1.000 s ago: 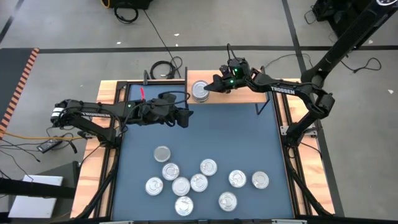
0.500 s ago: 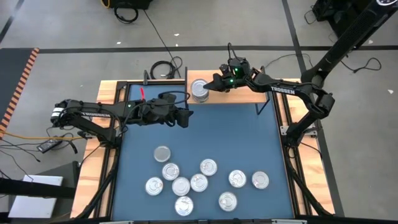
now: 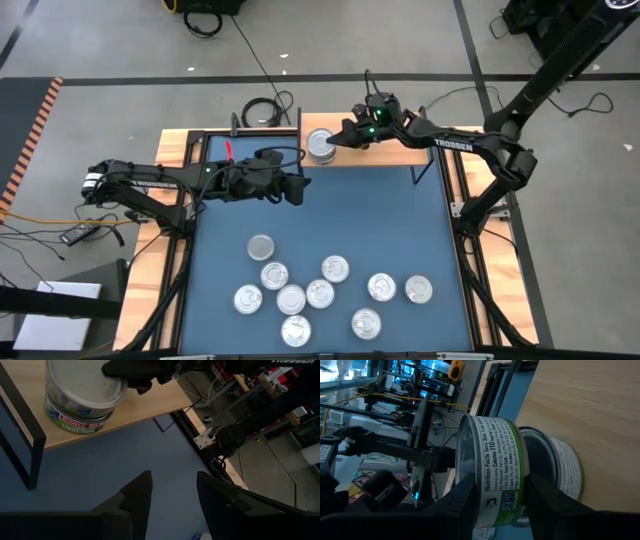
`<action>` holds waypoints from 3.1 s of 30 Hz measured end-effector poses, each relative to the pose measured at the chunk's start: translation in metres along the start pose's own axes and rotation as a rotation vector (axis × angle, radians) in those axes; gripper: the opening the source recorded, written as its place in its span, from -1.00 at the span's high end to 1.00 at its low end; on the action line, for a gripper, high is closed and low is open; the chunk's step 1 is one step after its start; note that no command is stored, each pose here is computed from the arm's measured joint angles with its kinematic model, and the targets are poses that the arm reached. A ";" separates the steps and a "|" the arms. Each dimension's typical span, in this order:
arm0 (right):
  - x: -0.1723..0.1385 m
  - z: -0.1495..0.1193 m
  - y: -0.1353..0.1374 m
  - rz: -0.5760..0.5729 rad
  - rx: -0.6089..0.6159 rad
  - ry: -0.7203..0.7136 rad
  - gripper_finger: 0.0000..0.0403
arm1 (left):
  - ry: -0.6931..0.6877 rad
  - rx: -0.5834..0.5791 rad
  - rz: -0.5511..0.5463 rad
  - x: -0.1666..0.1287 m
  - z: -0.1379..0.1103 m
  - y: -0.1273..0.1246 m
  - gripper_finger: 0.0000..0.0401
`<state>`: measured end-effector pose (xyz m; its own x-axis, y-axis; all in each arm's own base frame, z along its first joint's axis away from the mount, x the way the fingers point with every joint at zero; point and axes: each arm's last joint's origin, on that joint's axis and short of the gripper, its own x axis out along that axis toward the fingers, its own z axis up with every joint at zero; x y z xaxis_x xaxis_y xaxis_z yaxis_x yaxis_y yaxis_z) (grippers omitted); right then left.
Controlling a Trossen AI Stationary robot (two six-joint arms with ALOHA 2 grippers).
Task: Stack canned seafood by type on shelf
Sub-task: Stack the green tuna can on top of the green tuna can on the shelf, then put the blue tuna can on the shelf
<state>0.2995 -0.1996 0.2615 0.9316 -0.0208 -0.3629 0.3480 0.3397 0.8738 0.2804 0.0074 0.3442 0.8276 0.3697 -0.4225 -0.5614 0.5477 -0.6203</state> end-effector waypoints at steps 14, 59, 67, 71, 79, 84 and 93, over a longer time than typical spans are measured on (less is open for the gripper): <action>0.004 0.004 0.000 0.042 0.016 -0.020 0.34 | -0.008 -0.008 -0.016 0.000 0.001 -0.001 0.19; 0.004 0.006 -0.009 0.006 0.024 -0.004 -0.19 | -0.010 -0.001 -0.014 0.001 0.002 -0.001 0.19; 0.003 0.006 -0.009 0.019 0.025 0.012 -0.14 | -0.010 0.016 -0.014 0.001 0.002 0.000 0.19; 0.002 0.008 -0.009 0.021 0.014 0.007 -0.11 | -0.008 0.016 -0.016 0.001 0.002 -0.001 0.19; -0.002 0.013 -0.007 -0.014 -0.007 0.013 -0.10 | 0.002 0.035 -0.025 0.001 0.002 -0.001 0.19; -0.005 0.016 0.000 -0.086 -0.062 0.029 -0.10 | 0.002 0.035 -0.025 0.001 0.002 -0.001 0.19; -0.010 0.017 0.006 -0.136 -0.123 0.040 -0.10 | 0.003 0.042 -0.026 0.001 0.002 -0.001 0.19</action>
<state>0.2940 -0.2139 0.2757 0.8712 -0.0377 -0.4895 0.4525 0.4487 0.7707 0.2814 0.0086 0.3458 0.8417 0.3530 -0.4086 -0.5393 0.5878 -0.6030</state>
